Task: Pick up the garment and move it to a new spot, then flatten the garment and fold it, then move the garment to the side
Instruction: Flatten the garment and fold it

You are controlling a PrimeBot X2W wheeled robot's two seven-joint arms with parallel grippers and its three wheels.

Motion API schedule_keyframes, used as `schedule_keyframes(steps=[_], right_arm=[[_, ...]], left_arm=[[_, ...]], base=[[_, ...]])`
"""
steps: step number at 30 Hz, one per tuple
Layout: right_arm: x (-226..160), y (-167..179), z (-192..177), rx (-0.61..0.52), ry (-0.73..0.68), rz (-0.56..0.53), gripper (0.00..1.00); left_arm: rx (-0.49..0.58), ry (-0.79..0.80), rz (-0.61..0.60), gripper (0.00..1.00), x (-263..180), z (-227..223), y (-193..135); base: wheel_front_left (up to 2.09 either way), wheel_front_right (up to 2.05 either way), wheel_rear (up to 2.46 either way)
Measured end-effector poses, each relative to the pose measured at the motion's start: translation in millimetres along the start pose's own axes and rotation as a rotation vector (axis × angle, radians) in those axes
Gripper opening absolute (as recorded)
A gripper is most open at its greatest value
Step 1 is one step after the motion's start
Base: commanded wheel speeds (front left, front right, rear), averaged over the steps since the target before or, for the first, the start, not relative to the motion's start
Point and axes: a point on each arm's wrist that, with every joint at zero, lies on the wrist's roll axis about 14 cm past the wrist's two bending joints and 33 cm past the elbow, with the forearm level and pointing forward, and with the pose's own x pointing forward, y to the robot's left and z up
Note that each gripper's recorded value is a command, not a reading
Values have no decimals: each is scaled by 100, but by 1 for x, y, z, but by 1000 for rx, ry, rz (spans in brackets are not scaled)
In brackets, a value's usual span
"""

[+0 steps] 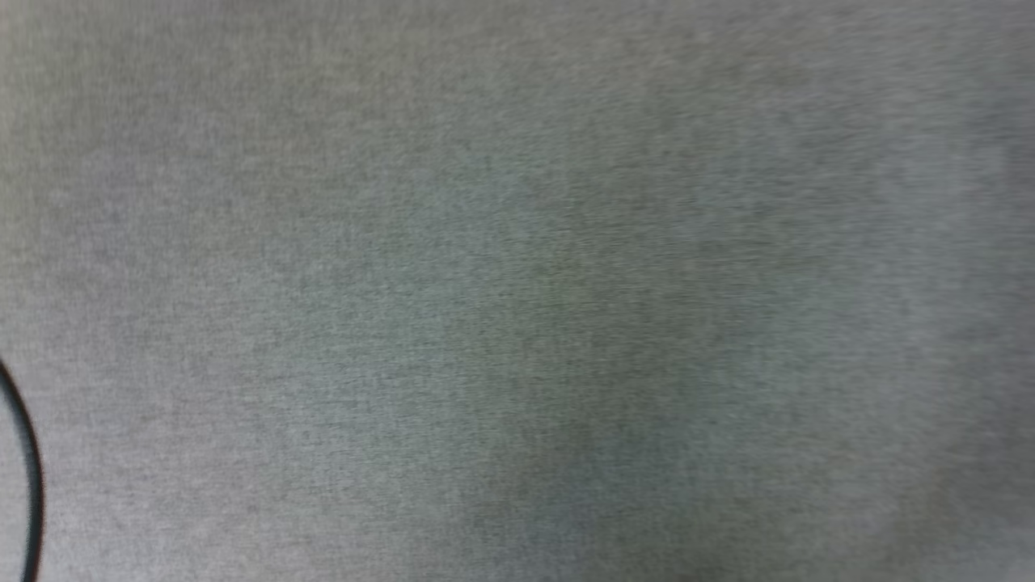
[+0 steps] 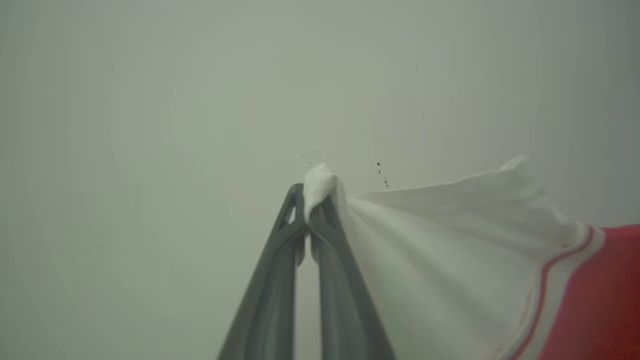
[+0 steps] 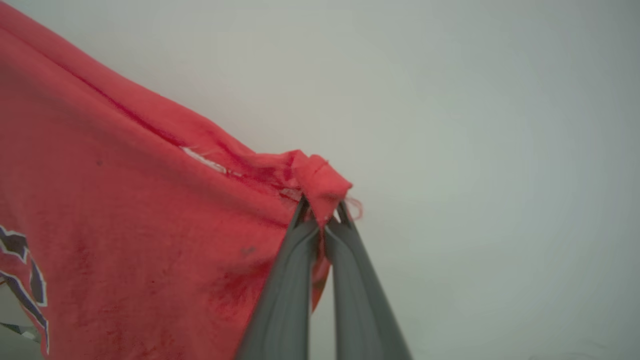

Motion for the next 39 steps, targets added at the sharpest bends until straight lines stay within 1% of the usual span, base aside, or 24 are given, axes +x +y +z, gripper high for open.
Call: schedule_keyframes(steps=[4, 6, 8, 10, 13, 16, 19, 24, 26, 28, 33, 39], right_arm=[[18, 9, -35, 3, 17, 1, 0], [23, 21, -56, -7, 35, 21, 0], [25, 33, -79, 5, 59, 43, 0], [22, 46, -104, 24, 94, 62, 0], [6, 66, -144, 48, 174, 97, 0], [-15, 82, -170, 62, 239, 128, 0], [-45, 99, -193, 94, 314, 159, 0], [-96, 116, -208, 146, 404, 192, 0], [-119, 123, -210, 149, 441, 213, 0], [-140, 124, -209, 172, 474, 211, 0], [-188, 121, -200, 195, 539, 211, 0], [-228, 113, -180, 236, 563, 197, 0]], left_arm=[[-10, 73, 1, 0, -9, -45, -5], [-12, 120, -5, 0, -18, -67, -7], [-18, 195, -24, 0, -37, -96, -15], [-43, 294, -55, 0, -65, -131, -32], [-114, 398, -60, 0, -103, -160, -50], [-183, 461, -34, 0, -141, -169, -62], [-232, 559, -21, 0, -193, -177, -76], [-272, 662, -65, 0, -263, -158, -102], [-285, 714, -66, 0, -294, -149, -106], [-302, 765, -76, 0, -324, -138, -113], [-317, 883, -118, 0, -392, -105, -124], [-347, 998, -147, 0, -447, -66, -129]], base=[[0, 0, 0], [0, 0, 0], [0, 0, 0], [0, 0, 0], [0, 0, 0], [0, 0, 0], [0, 0, 0], [0, 0, 0], [0, 0, 0], [0, 0, 0], [0, 0, 0], [0, 0, 0]])
